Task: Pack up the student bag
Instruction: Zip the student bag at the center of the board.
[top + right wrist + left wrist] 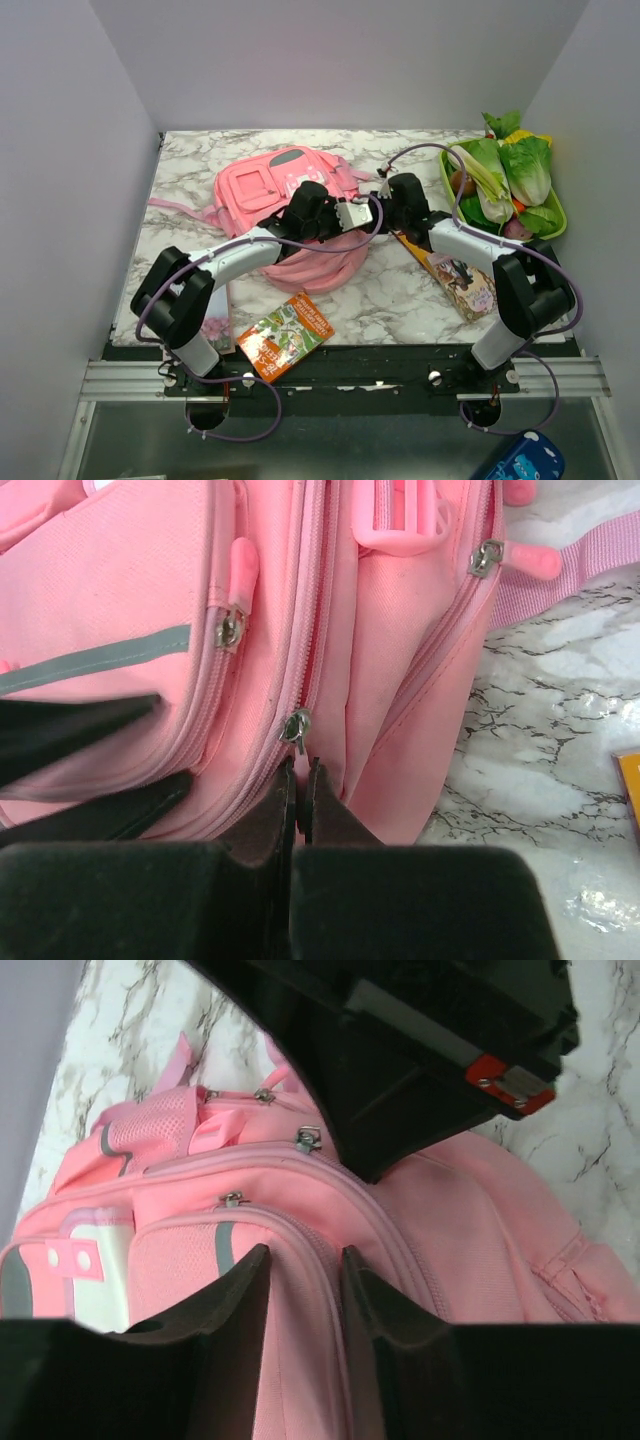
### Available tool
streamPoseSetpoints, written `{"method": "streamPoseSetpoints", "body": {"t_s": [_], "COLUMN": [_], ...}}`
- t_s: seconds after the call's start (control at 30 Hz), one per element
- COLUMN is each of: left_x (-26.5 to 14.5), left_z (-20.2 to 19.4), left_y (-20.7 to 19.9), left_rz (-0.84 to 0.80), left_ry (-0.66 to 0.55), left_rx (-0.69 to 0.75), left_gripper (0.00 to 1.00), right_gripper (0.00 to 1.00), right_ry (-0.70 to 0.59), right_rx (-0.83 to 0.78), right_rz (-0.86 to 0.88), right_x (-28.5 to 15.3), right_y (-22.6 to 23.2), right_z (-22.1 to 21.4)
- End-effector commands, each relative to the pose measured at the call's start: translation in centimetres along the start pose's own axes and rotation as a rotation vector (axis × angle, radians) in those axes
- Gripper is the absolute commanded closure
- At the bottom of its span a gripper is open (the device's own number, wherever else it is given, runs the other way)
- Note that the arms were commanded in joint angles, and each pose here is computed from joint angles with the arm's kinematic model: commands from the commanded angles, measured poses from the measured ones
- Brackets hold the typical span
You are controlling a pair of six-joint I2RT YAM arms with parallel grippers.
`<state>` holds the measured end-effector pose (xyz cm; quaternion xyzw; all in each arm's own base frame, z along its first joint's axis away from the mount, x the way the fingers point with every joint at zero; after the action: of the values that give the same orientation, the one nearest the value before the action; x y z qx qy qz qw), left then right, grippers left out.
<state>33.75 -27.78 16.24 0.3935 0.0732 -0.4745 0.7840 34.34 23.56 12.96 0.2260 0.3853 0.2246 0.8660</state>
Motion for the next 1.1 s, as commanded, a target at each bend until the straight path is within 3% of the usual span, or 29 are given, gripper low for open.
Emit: {"method": "streamPoseSetpoints", "body": {"t_s": [0.0,0.03,0.07,0.27,0.3,0.47,0.73,0.83,1.07], "left_x": [1.4,1.4,1.3,-0.5,-0.7,-0.8,-1.6,-3.5,-9.6], "left_z": [-0.4,-0.1,0.3,5.4,6.1,9.8,6.1,4.2,0.7], "left_y": [0.0,0.1,0.3,-0.4,0.1,2.6,-1.2,-3.2,-5.0], "left_rz": [0.002,-0.007,-0.032,-0.422,-0.428,-0.487,-0.594,-0.657,-0.684], "left_ry": [0.005,-0.008,-0.014,-0.149,-0.179,-0.254,-0.265,-0.248,-0.215], "left_rx": [0.074,0.088,0.138,0.308,0.385,0.491,0.547,0.493,0.529], "left_gripper": [0.85,0.97,1.00,1.00,1.00,1.00,1.00,1.00,1.00], "right_gripper": [0.99,0.99,0.99,0.99,0.99,0.99,0.99,0.99,0.99], "right_ry": [-0.038,-0.041,-0.037,-0.038,-0.040,-0.023,0.035,0.078,0.098], "right_rx": [0.000,-0.001,-0.004,-0.013,-0.011,0.016,0.095,0.087,0.025], "right_rz": [0.048,0.041,0.033,-0.013,-0.010,0.035,0.148,0.178,0.103], "right_x": [-0.9,-0.9,-0.9,-1.1,-1.1,-1.6,-1.9,-1.4,-0.6], "right_y": [1.0,0.9,0.8,0.2,0.3,0.7,1.9,3.1,2.3], "right_z": [0.9,0.9,0.8,1.1,1.1,0.3,-3.1,-4.5,-4.5]}}
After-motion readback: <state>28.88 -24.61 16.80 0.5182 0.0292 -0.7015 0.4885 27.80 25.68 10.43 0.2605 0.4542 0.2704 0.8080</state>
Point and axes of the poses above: each gripper's point midway between its finger pads, its own x axis out along the fingers, its own y axis along the line the jaws close on, z = x × y, the point moved 4 cm from there along -x, back along the fingers, and after that the axes turned 9 degrees about x, right-handed, at the moved point
